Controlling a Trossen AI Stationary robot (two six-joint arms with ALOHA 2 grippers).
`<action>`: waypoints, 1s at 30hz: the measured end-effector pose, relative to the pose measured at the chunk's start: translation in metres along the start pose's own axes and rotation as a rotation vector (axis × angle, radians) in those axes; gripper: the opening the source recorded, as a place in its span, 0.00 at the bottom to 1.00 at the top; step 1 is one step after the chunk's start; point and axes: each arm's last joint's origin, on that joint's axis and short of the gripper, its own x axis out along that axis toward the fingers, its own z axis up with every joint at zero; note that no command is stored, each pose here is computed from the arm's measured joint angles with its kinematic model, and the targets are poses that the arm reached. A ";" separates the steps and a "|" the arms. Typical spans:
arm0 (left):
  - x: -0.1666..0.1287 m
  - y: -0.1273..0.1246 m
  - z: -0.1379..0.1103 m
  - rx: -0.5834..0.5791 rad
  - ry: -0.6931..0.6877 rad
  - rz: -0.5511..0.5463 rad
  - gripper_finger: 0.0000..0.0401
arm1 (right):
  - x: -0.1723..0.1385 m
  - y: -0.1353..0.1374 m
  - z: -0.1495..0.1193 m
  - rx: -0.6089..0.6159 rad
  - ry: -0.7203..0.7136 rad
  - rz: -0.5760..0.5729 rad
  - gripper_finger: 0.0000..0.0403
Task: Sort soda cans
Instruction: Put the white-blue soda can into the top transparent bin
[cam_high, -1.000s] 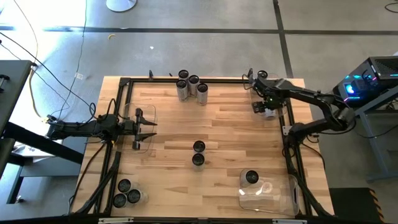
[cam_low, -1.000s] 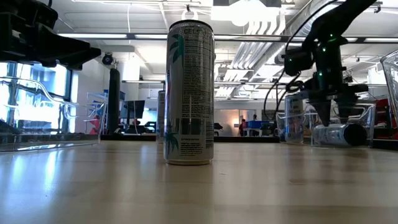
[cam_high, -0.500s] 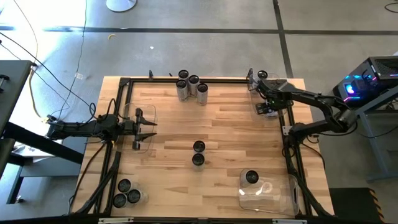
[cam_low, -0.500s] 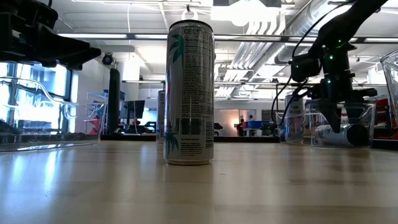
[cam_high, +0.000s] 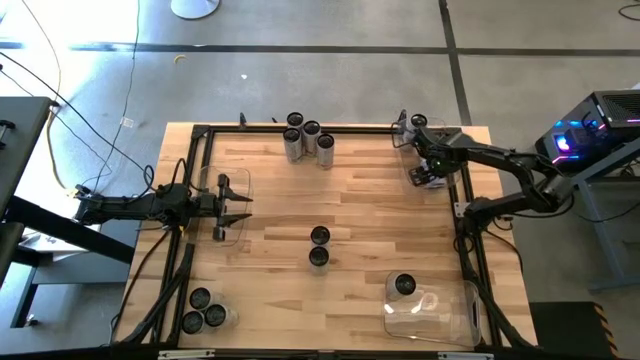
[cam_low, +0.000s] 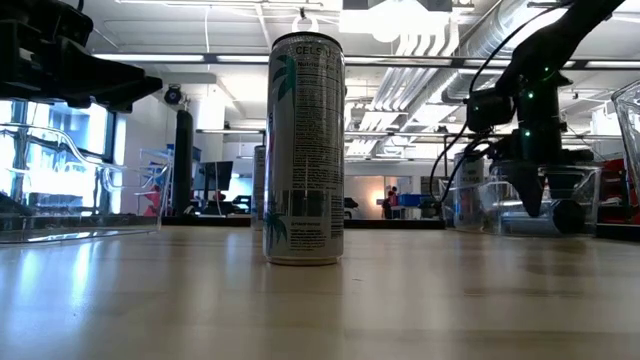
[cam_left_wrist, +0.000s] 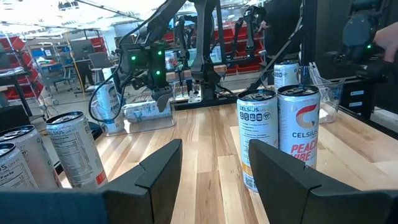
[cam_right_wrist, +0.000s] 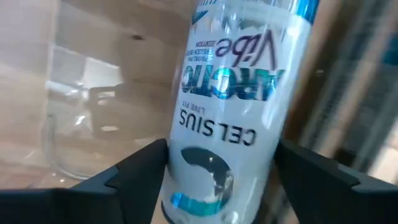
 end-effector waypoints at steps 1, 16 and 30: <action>0.000 0.000 0.000 0.000 0.000 0.000 0.45 | 0.000 0.001 0.000 -0.001 0.002 0.024 0.74; 0.000 0.000 0.000 0.000 0.000 0.000 0.45 | 0.001 0.004 0.003 0.027 -0.011 0.078 0.71; 0.000 0.000 0.000 0.000 0.000 0.000 0.45 | -0.059 -0.002 0.017 -0.008 0.069 0.049 0.56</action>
